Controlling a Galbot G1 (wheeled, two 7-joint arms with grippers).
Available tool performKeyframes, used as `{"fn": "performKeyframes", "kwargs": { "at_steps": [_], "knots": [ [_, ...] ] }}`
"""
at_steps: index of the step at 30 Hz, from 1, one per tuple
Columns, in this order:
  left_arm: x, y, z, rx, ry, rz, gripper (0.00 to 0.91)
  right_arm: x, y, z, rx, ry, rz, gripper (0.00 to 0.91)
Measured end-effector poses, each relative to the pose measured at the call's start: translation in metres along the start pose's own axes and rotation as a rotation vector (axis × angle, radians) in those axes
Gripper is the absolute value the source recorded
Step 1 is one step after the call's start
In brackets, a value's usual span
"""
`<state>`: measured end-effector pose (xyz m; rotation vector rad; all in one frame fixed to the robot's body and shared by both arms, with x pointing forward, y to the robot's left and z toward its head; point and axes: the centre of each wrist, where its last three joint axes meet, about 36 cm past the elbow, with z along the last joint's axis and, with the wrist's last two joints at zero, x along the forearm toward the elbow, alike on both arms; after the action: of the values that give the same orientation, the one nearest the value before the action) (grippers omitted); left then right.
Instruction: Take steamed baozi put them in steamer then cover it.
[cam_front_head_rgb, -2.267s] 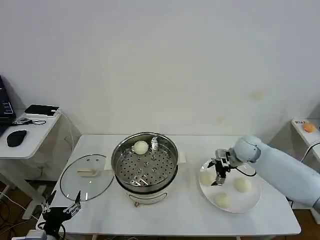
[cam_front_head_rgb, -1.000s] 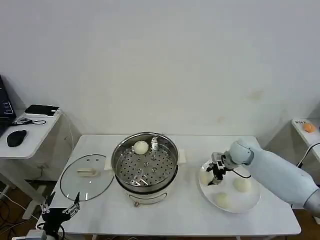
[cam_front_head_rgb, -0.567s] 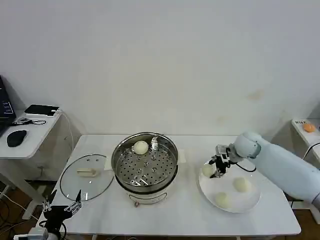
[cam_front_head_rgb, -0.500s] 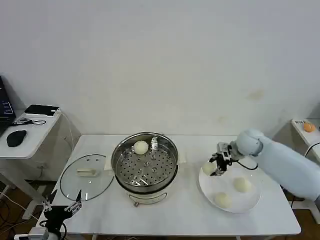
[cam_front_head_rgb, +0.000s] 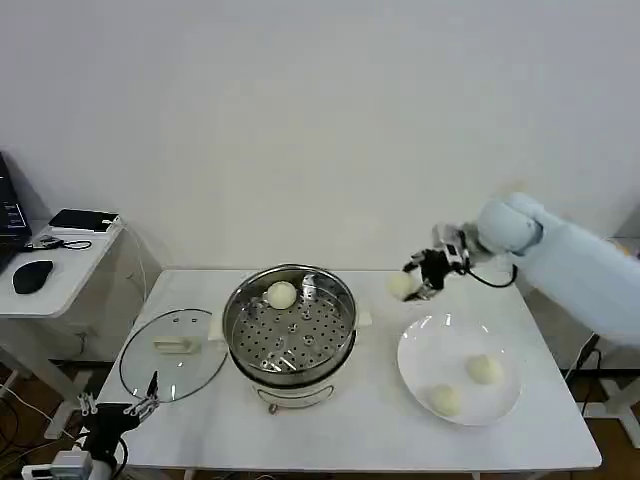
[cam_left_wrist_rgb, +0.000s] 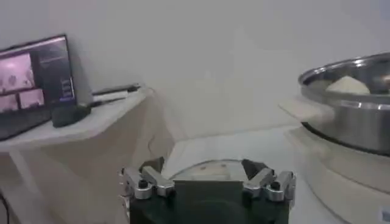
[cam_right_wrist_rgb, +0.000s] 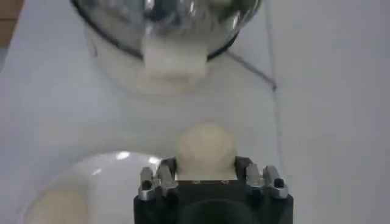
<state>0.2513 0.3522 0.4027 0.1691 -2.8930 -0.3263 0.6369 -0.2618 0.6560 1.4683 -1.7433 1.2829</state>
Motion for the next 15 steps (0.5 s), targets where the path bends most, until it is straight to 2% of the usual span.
{"fn": "performKeyframes", "kwargs": {
  "at_steps": [8, 15],
  "knots": [
    [0.001, -0.002, -0.005, -0.004, -0.029, -0.011, 0.907, -0.005, -0.016, -0.062, -0.005, -0.068, -0.060, 0.635],
    [0.002, -0.005, -0.008, 0.008, -0.050, -0.026, 0.907, -0.032, -0.020, -0.108, 0.004, -0.085, -0.138, 0.635]
  ]
}}
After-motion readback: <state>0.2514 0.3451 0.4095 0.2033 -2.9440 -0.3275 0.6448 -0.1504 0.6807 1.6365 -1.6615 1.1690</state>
